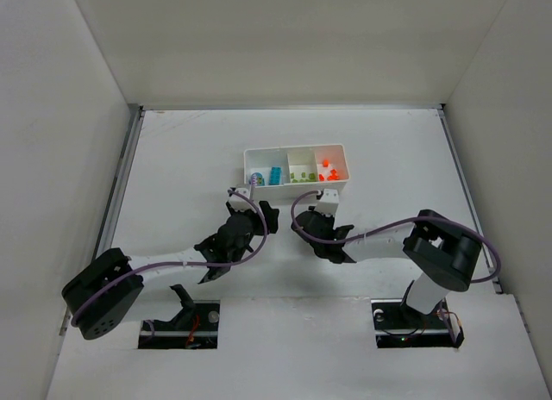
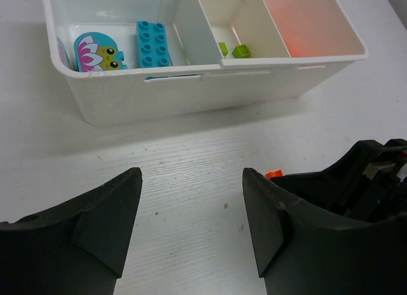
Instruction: Sort the legos into containers by color
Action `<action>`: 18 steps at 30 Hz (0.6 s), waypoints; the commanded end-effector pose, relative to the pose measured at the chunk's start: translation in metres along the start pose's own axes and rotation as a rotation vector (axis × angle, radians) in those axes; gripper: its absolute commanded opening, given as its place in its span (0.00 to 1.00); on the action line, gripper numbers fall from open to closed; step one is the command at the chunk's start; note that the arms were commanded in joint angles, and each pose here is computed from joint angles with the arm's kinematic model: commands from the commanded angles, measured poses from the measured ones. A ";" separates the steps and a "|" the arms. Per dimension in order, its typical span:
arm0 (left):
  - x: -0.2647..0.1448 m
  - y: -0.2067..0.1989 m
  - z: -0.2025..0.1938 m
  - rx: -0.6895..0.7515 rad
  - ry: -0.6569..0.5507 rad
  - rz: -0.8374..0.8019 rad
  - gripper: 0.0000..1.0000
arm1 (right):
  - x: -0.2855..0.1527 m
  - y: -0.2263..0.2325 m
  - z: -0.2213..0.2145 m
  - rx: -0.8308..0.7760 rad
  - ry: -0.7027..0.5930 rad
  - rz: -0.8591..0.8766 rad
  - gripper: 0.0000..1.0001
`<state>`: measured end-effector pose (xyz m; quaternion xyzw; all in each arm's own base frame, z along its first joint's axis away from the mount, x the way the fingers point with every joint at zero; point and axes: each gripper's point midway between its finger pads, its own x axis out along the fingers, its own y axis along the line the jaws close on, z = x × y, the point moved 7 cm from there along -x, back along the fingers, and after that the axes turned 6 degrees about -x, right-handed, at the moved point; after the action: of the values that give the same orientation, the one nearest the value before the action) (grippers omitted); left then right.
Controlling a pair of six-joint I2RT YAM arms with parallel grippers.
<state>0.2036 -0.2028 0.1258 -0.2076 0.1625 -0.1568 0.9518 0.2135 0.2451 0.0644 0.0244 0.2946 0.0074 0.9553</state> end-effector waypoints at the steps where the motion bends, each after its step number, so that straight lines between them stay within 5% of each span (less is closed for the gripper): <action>1: 0.001 -0.004 0.011 -0.040 -0.053 -0.020 0.62 | 0.000 0.003 0.002 -0.022 -0.008 -0.005 0.27; 11: -0.004 0.002 0.016 -0.054 -0.081 -0.011 0.64 | -0.034 0.004 0.051 0.040 -0.100 0.083 0.22; 18: -0.006 0.009 0.020 -0.076 -0.116 0.022 0.71 | -0.042 -0.023 0.134 0.113 -0.235 0.117 0.23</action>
<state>0.2051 -0.1921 0.1289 -0.2215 0.1491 -0.1415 0.9533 0.2320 0.2220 0.1624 0.0892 0.2176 0.0380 0.9712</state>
